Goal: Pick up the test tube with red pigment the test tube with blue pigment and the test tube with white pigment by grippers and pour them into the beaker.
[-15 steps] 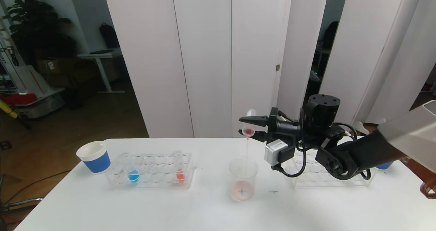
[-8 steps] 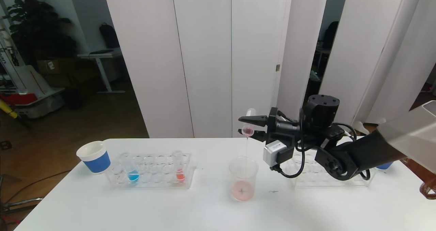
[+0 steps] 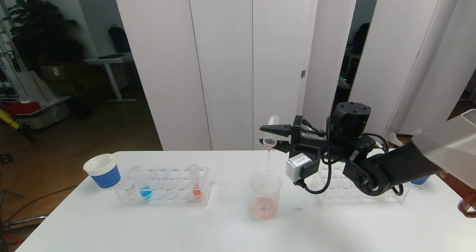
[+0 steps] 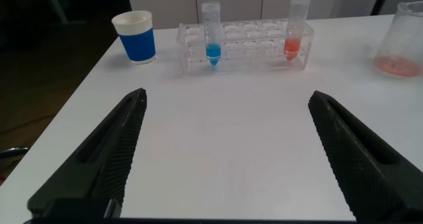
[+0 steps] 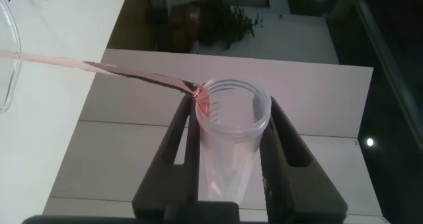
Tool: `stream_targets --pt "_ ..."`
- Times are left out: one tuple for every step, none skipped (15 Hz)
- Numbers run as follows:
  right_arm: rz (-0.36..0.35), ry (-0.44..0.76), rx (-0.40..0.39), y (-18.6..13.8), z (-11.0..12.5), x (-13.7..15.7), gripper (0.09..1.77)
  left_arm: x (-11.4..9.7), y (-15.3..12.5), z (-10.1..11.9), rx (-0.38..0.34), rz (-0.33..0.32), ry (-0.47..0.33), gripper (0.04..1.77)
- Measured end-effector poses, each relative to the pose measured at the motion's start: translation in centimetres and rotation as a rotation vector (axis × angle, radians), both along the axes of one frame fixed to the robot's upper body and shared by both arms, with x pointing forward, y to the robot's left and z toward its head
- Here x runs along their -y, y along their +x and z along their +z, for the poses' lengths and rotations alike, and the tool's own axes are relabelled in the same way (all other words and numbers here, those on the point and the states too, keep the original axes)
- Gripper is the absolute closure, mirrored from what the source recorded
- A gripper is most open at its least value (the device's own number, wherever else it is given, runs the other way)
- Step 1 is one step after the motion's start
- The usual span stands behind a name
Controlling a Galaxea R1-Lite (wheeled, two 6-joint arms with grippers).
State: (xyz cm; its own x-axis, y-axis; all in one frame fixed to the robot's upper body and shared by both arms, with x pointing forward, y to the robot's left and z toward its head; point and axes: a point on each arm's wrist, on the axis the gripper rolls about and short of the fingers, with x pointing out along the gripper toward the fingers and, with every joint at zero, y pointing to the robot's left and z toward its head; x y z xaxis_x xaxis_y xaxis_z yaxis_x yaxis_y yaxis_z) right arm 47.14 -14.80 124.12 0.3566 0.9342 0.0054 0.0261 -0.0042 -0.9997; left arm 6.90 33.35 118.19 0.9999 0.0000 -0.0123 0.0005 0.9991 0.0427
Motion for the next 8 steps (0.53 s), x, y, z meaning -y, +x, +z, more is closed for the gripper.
stream_targets --pt "0.0 -0.002 0.006 0.0 0.02 -0.03 1.26 0.0 0.0 0.0 0.0 0.0 0.0 0.06" --pt "0.001 -0.003 0.011 -0.01 0.04 -0.05 1.26 0.0 0.0 0.0 0.0 0.0 0.0 0.06" --pt "0.001 -0.005 0.018 -0.01 0.05 -0.06 1.26 0.0 0.0 0.0 0.0 0.0 0.0 0.06" --pt "0.002 -0.007 0.029 0.0 0.12 -0.12 1.26 0.0 0.0 0.0 0.0 0.0 0.0 0.06" --pt "0.003 -0.007 0.033 0.0 0.18 -0.16 1.26 0.0 0.0 0.0 0.0 0.0 0.0 0.06" --pt "0.003 -0.008 0.038 0.0 0.2 -0.19 1.26 0.0 0.0 0.0 0.0 0.0 0.0 0.06" --pt "0.003 -0.008 0.039 0.02 0.21 -0.17 1.26 0.0 0.0 0.0 0.0 0.0 0.0 0.06" --pt "0.002 -0.008 0.039 0.02 0.23 -0.18 1.26 0.0 0.0 0.0 0.0 0.0 0.0 0.06"
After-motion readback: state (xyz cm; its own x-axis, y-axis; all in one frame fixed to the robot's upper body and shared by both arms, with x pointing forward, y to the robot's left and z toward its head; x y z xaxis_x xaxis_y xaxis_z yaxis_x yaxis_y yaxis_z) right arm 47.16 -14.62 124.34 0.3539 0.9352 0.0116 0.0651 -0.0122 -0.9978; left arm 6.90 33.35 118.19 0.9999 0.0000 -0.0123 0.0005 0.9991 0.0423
